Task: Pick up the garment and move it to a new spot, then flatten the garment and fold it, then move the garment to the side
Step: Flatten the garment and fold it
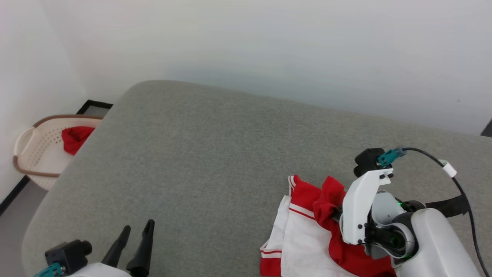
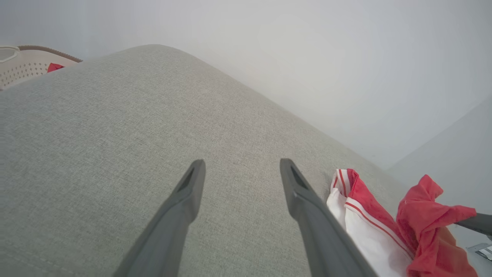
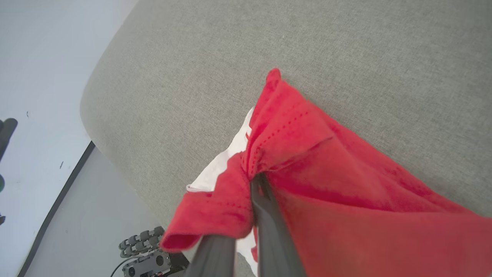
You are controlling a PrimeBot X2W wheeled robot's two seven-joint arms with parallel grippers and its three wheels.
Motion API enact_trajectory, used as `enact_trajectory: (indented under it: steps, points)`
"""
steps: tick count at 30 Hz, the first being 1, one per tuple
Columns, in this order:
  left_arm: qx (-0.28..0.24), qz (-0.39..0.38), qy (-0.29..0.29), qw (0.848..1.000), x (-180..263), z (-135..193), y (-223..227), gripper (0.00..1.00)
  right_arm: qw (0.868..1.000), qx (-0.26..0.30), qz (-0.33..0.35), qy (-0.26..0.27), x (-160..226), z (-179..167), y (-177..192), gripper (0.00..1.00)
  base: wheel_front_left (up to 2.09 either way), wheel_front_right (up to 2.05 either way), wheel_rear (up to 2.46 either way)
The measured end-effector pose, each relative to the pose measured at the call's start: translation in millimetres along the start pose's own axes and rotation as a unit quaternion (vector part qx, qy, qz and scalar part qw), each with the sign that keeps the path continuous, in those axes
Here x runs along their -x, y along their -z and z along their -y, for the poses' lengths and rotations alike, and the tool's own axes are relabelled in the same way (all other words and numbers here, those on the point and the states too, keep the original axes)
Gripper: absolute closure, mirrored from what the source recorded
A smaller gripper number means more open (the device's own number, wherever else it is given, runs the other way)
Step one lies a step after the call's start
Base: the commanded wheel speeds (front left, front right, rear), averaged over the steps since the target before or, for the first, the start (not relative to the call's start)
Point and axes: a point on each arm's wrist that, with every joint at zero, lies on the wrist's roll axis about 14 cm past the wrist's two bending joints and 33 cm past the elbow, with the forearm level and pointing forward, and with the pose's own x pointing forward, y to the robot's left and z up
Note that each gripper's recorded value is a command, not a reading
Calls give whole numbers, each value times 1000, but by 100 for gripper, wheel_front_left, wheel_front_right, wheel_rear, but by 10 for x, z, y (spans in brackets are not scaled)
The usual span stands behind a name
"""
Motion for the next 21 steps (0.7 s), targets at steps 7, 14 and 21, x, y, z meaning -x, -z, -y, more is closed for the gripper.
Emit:
enact_trajectory:
  steps: [7,14,21]
  points:
    - [4,0,-12,1000,3,-64,35,0,1000,14,-3,-1,-185,-40,6,0,0,0,0]
    - [2,1,-2,1000,-84,-7,33,0,1000,8,23,-7,-47,-47,-137,0,0,0,0]
    - [-6,9,25,1000,-211,154,-4,0,993,19,116,10,405,114,-479,0,0,0,0]
